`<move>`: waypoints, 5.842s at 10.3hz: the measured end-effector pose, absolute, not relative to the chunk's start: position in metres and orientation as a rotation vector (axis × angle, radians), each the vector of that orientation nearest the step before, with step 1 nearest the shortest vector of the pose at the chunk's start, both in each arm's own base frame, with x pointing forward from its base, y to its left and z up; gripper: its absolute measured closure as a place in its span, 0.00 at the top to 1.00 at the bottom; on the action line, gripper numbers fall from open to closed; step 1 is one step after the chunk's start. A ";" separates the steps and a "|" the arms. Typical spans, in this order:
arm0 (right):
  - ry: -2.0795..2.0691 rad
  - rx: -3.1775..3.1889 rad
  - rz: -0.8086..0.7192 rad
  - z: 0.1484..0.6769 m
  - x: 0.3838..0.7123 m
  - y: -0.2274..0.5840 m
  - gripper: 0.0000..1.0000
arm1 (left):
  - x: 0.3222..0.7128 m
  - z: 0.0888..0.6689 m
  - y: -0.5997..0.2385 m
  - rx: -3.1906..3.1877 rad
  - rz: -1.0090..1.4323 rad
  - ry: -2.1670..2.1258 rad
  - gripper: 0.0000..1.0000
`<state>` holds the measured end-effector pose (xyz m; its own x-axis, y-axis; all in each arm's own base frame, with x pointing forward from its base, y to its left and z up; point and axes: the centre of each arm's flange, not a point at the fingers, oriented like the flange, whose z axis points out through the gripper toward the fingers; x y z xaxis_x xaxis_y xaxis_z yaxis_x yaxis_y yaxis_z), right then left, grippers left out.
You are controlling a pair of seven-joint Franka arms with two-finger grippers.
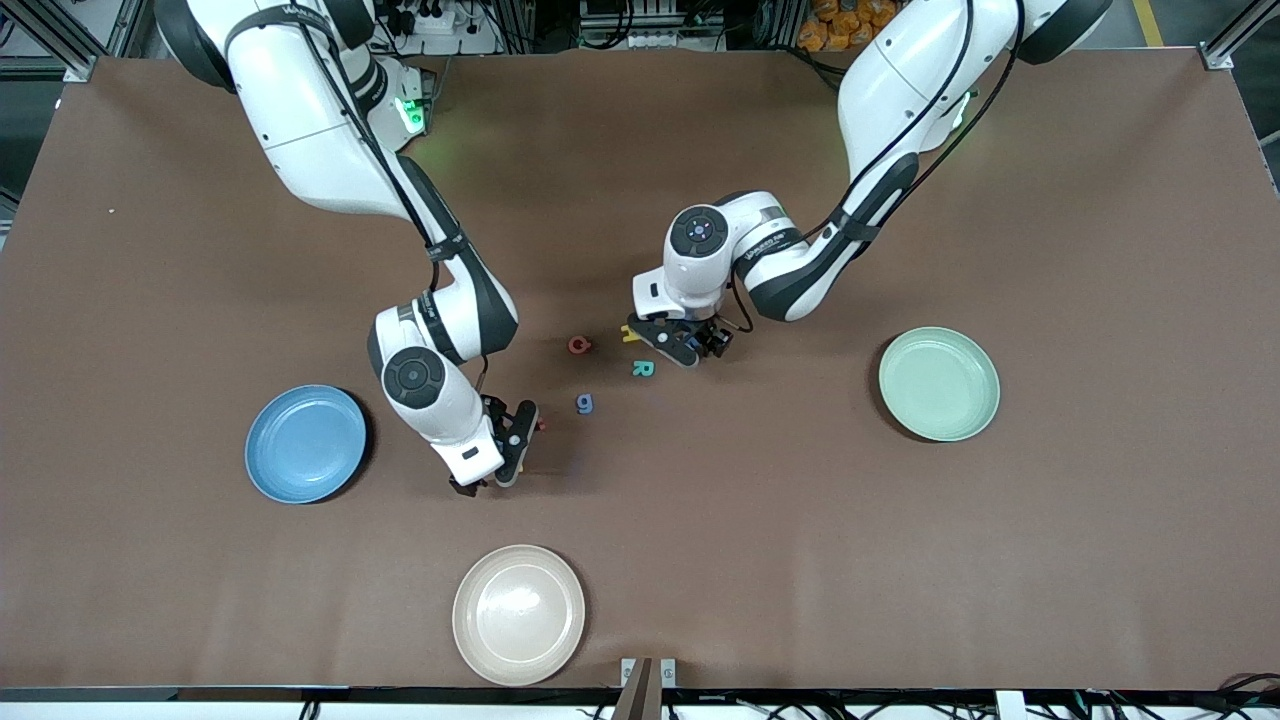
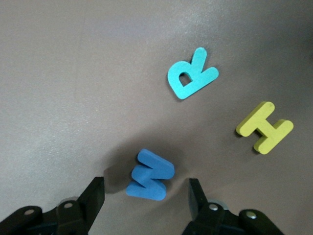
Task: Sort upper and lower case letters into plates
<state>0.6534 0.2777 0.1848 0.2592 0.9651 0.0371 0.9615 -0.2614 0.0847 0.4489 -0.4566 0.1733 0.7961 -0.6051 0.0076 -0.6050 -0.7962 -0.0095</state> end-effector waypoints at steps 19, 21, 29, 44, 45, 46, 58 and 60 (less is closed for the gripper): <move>1.848 2.489 0.100 0.181 0.653 0.276 0.10 | 0.581 0.361 -0.201 -3.074 0.197 0.173 0.35; 1.791 2.543 0.056 0.189 0.652 0.276 0.10 | 0.586 0.357 -0.164 -3.071 0.255 0.091 0.35; 1.302 2.723 -0.090 0.276 0.686 0.112 0.10 | 0.592 0.266 -0.056 -3.097 0.540 -0.176 0.35; 1.078 2.900 -0.117 0.256 0.670 0.085 1.00 | 0.589 0.274 -0.124 -3.024 0.501 -0.114 1.00; 1.107 2.889 -0.095 0.258 0.667 0.118 1.00 | 0.582 0.283 -0.154 -2.997 0.478 -0.120 1.00; 1.133 2.890 -0.065 0.261 0.663 0.148 1.00 | 0.576 0.289 -0.181 -2.979 0.455 -0.133 1.00; 0.834 3.042 0.031 0.190 0.606 0.336 1.00 | 0.528 0.296 -0.318 -2.940 0.345 -0.321 1.00; 0.833 3.038 0.042 0.182 0.606 0.337 1.00 | 0.527 0.296 -0.325 -2.954 0.351 -0.352 1.00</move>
